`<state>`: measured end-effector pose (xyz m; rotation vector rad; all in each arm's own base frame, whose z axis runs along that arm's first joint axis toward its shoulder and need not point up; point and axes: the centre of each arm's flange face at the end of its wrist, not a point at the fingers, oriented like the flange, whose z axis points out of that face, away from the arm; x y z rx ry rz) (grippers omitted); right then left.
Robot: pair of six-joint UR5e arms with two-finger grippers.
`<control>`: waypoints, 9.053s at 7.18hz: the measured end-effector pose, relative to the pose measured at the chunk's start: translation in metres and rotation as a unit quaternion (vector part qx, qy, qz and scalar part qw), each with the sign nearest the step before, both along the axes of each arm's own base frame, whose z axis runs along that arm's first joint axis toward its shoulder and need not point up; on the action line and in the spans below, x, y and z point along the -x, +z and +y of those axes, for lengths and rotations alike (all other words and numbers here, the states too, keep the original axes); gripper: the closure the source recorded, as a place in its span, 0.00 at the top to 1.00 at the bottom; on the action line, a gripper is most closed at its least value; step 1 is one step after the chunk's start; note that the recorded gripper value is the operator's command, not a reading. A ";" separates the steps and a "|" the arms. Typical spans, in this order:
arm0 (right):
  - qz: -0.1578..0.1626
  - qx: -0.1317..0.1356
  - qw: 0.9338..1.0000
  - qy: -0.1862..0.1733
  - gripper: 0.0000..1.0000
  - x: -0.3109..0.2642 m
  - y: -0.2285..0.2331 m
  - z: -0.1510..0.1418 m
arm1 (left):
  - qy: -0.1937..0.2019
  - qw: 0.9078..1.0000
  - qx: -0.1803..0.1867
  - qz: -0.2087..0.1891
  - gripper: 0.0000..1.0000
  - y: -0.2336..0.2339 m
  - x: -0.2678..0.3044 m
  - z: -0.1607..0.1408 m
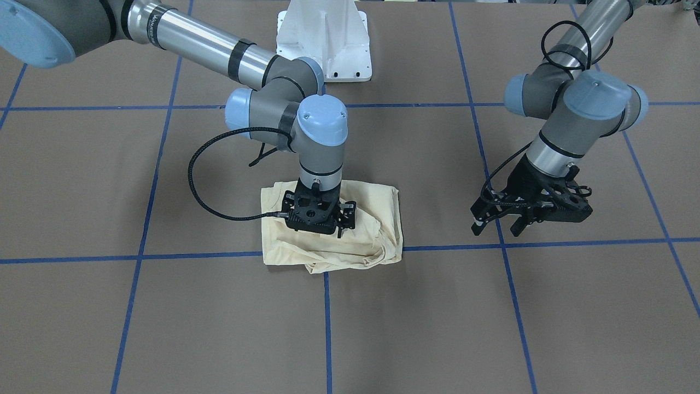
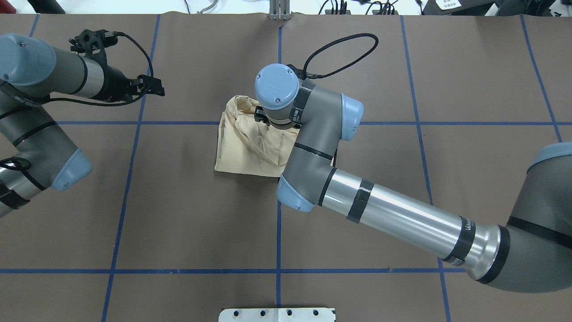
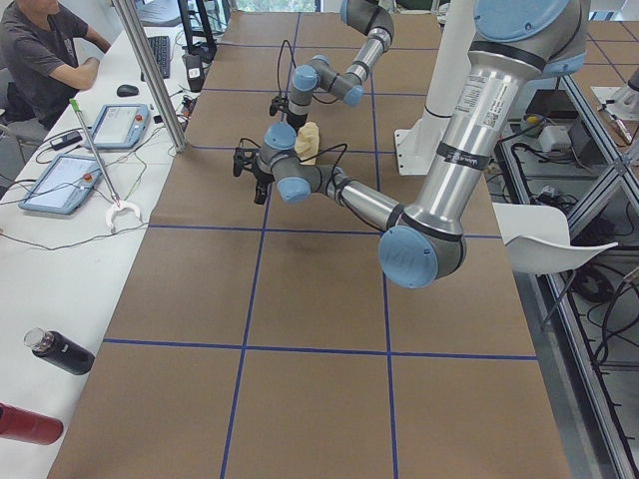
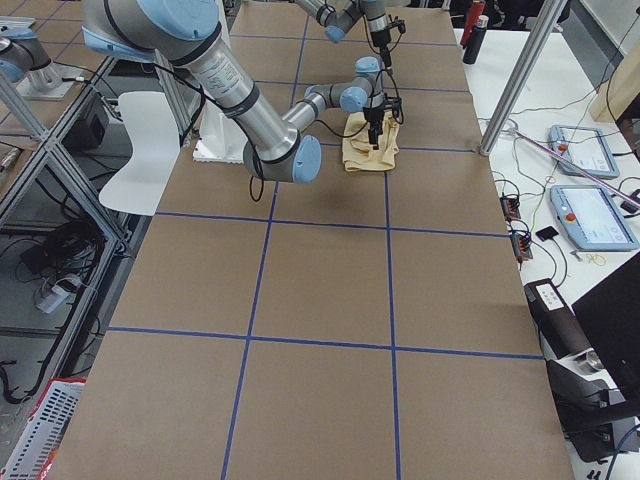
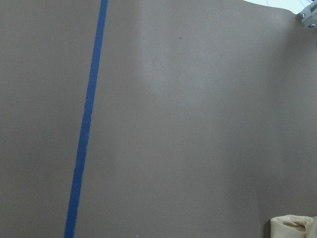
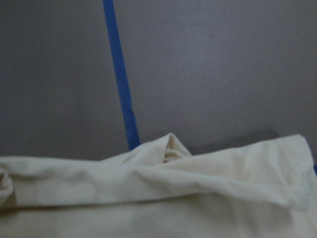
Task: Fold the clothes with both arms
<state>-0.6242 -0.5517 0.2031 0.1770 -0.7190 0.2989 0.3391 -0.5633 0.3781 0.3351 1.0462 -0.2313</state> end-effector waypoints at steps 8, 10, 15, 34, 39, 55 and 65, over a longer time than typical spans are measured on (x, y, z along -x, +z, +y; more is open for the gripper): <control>-0.010 -0.040 0.996 -0.078 0.85 -0.005 -0.068 0.043 | 0.002 1.000 -0.002 -0.002 1.00 0.001 0.001 0.000; -0.007 -0.142 0.979 -0.148 0.82 0.000 -0.057 0.050 | 0.000 1.000 0.000 -0.002 0.99 0.003 0.002 0.001; -0.045 -0.277 0.936 -0.212 0.70 -0.014 -0.007 0.068 | 0.000 1.000 0.004 -0.004 1.00 0.009 0.003 0.003; 0.075 -0.290 0.948 -0.108 0.78 -0.038 0.024 -0.034 | 0.002 1.000 0.004 -0.001 1.00 0.008 0.000 0.005; 0.113 -0.287 0.947 -0.086 1.00 -0.039 0.043 -0.047 | 0.003 1.000 0.000 0.002 0.99 0.003 -0.001 0.004; 0.077 -0.006 0.991 -0.109 1.00 -0.582 0.324 -0.058 | -0.027 0.981 -0.071 -0.178 1.00 0.138 0.195 -0.003; -0.018 0.035 0.986 -0.160 1.00 -0.673 0.430 0.075 | 0.238 0.954 0.019 -0.183 1.00 0.232 0.379 0.035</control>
